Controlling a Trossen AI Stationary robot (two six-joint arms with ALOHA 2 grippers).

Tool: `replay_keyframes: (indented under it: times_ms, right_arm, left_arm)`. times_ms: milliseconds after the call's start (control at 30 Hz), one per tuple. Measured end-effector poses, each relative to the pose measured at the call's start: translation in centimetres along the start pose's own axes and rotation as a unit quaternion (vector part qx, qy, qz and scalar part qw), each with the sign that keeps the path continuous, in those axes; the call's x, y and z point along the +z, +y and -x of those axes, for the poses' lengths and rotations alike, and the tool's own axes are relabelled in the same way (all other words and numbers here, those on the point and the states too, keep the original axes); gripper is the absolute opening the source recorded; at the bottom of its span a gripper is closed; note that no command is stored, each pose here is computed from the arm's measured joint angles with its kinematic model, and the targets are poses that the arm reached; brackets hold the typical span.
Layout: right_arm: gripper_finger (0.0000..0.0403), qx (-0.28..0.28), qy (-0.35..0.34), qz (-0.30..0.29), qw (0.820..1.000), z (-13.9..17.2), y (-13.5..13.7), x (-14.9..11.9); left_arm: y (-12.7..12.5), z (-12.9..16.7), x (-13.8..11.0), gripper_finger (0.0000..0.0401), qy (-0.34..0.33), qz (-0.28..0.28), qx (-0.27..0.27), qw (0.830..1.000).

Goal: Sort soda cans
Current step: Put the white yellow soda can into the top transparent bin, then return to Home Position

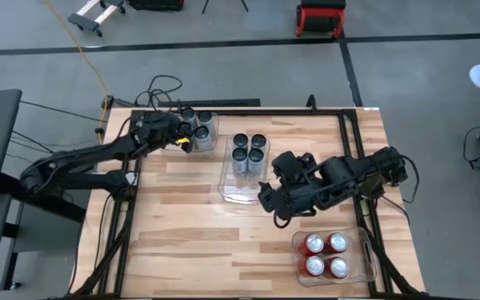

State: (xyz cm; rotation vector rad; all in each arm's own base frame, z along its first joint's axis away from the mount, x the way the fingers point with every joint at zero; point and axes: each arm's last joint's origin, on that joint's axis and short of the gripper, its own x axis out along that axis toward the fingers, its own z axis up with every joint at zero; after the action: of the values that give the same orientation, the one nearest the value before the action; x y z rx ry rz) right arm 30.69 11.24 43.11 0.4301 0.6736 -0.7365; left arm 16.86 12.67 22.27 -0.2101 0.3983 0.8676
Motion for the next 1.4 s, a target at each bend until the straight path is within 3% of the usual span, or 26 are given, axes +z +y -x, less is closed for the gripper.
replay_keyframes:
  times_ms: [333, 567, 867, 1067, 1167, 1267, 1333, 1400]
  right_arm:
    - [0.0384, 0.01, 0.002, 0.003, 1.0, 0.6, 0.3, -0.7]
    - [0.0384, 0.011, 0.004, 0.011, 1.0, 0.9, 0.4, -1.0]
    - [0.0384, -0.002, -0.031, 0.037, 0.999, 0.9, 0.2, -0.6]
    - [0.038, -0.01, -0.127, 0.102, 0.987, 2.9, 0.2, -0.2]
    - [0.0375, -0.038, -0.125, 0.16, 0.978, 3.0, -0.6, 0.0]
    - [0.0369, -0.054, -0.102, 0.248, 0.962, 2.0, -0.7, 0.1]
    - [0.0362, -0.05, -0.094, 0.245, 0.964, 1.8, -0.5, 0.0]
    - [0.0349, -0.05, -0.095, 0.225, 0.968, 1.7, -0.6, 0.1]
  left_arm:
    - [-0.7, -1.4, -0.3, 0.0305, 0.029, 0.02, -0.055, 0.998]
    - [-0.6, 0.1, 1.4, 0.0317, 0.034, -0.031, -0.056, 0.997]
    - [0.0, 4.9, 5.6, 0.0318, 0.017, -0.051, -0.056, 0.997]
    - [0.7, 9.7, 9.2, 0.0318, -0.029, -0.006, -0.071, 0.997]
    - [1.0, 12.1, 11.0, 0.0318, -0.072, 0.003, -0.084, 0.994]
    - [1.1, 13.8, 12.2, 0.0318, -0.109, -0.042, -0.091, 0.989]
    - [1.1, 14.4, 12.6, 0.0318, -0.123, -0.081, -0.094, 0.985]
    - [0.9, 14.8, 12.6, 0.0313, -0.125, -0.086, -0.101, 0.983]
